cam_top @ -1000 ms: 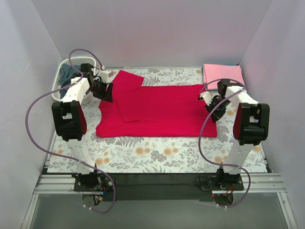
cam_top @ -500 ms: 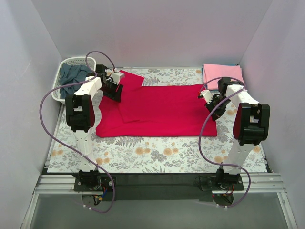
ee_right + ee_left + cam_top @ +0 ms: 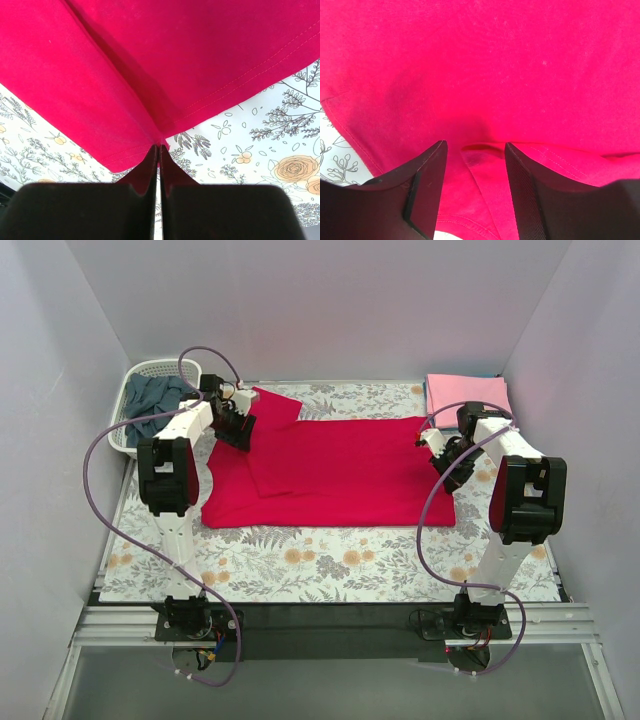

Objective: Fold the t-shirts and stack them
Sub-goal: Fold the tshirt

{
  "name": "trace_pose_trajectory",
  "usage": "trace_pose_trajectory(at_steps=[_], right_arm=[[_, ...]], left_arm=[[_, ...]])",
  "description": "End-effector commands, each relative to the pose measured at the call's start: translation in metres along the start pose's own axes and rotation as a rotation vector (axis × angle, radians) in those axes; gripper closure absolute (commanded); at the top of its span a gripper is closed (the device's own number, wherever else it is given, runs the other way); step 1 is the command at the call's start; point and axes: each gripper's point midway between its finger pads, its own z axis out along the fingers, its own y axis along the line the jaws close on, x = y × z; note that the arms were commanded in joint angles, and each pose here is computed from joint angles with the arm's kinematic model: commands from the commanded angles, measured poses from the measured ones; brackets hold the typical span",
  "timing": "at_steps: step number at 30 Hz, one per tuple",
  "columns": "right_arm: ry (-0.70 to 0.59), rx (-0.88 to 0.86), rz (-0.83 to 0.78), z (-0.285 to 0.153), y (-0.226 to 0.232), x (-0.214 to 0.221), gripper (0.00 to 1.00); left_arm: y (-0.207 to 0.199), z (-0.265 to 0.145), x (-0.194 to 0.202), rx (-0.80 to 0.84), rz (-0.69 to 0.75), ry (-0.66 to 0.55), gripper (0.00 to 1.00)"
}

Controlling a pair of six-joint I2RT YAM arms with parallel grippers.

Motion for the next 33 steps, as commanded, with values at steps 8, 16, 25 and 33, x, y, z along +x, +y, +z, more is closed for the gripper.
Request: trace_pose_trajectory(at_steps=[8, 16, 25, 33], right_arm=[[-0.011, -0.008, -0.026, -0.008, -0.002, -0.006, 0.99], [-0.009, -0.003, -0.030, -0.008, -0.004, -0.006, 0.99], [-0.014, 0.014, -0.040, -0.014, -0.005, -0.008, 0.99], [-0.023, 0.042, -0.051, -0.020, -0.013, -0.014, 0.99]], left_arm=[[0.001, -0.004, -0.003, -0.005, 0.000, -0.002, 0.63], [-0.001, -0.019, -0.012, -0.020, 0.013, -0.029, 1.00], [0.000, -0.061, -0.024, -0.083, 0.041, -0.095, 1.00], [0.010, -0.090, -0.045, -0.108, 0.042, -0.154, 1.00]])
